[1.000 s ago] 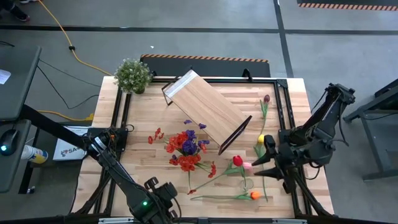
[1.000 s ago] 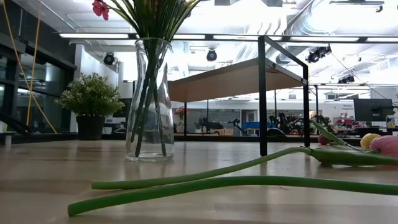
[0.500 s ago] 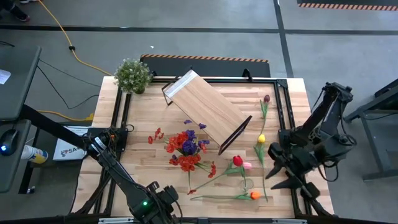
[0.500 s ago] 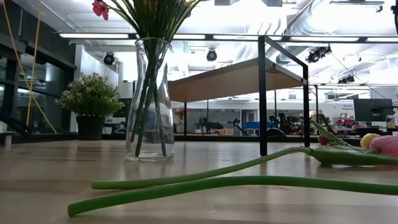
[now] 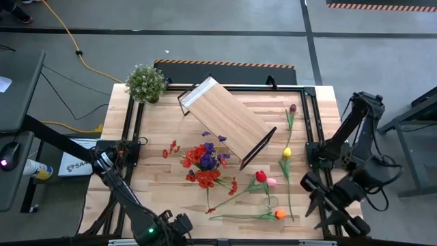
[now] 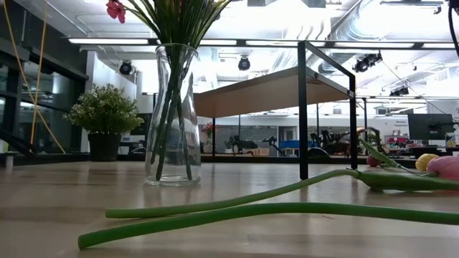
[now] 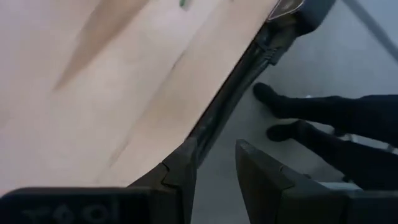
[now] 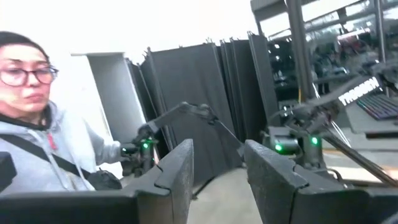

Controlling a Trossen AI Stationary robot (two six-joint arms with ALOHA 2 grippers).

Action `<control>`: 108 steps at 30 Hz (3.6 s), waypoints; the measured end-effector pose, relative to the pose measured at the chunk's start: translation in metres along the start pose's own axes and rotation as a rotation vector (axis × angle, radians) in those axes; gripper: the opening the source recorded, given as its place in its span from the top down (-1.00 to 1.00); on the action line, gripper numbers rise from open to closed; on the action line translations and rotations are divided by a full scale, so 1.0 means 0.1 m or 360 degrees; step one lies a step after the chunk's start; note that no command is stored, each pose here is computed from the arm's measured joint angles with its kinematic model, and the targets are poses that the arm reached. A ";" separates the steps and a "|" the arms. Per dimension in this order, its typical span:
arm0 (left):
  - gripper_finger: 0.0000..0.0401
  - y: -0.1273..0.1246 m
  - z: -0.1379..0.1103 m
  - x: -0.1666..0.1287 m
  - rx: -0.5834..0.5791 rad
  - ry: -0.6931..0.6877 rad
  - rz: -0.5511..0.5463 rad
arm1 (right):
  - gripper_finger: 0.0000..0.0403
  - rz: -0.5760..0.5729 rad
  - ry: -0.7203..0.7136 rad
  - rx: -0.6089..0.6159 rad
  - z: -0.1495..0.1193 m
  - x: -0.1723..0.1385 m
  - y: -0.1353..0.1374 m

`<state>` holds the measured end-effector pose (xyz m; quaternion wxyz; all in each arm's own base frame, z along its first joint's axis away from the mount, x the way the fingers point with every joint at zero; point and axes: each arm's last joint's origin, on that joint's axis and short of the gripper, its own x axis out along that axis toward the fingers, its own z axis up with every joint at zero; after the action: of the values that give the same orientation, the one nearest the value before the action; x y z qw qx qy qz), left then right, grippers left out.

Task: Pick and place flowers into a vace then onto a shelf
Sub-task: Put the orange tulip into the right transparent vase

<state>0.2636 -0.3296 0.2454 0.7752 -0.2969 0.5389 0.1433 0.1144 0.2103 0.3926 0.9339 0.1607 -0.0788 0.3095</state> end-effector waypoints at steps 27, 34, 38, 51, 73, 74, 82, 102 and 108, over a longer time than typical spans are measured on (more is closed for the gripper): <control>0.28 -0.13 -0.14 -0.05 -0.0010 -0.0050 -0.0203 | 0.33 -0.0272 0.0405 -0.0396 -0.07 0.72 0.72; 0.28 -0.13 -0.14 -0.05 -0.0013 -0.0052 -0.0217 | 0.33 -0.0415 0.0699 -0.0409 -0.03 0.98 0.82; 0.28 -0.13 -0.14 -0.05 -0.0007 -0.0052 -0.0216 | 0.33 -0.0514 0.0844 -0.0343 -0.06 1.06 0.79; 0.28 -0.13 -0.14 -0.05 -0.0006 -0.0052 -0.0213 | 0.33 -0.0625 0.1380 0.0052 -0.48 1.26 0.39; 0.28 -0.13 -0.14 -0.05 0.0040 -0.0054 -0.0206 | 0.33 -0.0820 0.1661 0.0199 -0.67 1.24 0.21; 0.28 -0.13 -0.15 -0.05 0.0040 -0.0054 -0.0207 | 0.33 -0.0825 0.1660 0.0211 -0.66 1.24 0.20; 0.28 -0.13 -0.23 -0.07 -0.0019 -0.0075 -0.0216 | 0.33 -0.0850 0.1660 0.0258 -0.68 1.26 0.17; 0.28 -0.05 -0.32 -0.09 -0.0058 -0.0096 -0.0092 | 0.33 -0.1069 0.1936 0.0267 -1.51 1.52 -0.04; 0.28 0.03 -0.31 -0.09 -0.0013 -0.0095 0.0028 | 0.33 -0.1226 0.1925 0.0348 -1.66 1.60 -0.23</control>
<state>0.2351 -0.3458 0.2449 0.7884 -0.2909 0.5176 0.1609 0.2632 0.3394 0.2707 0.8355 0.0702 0.5450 -0.0005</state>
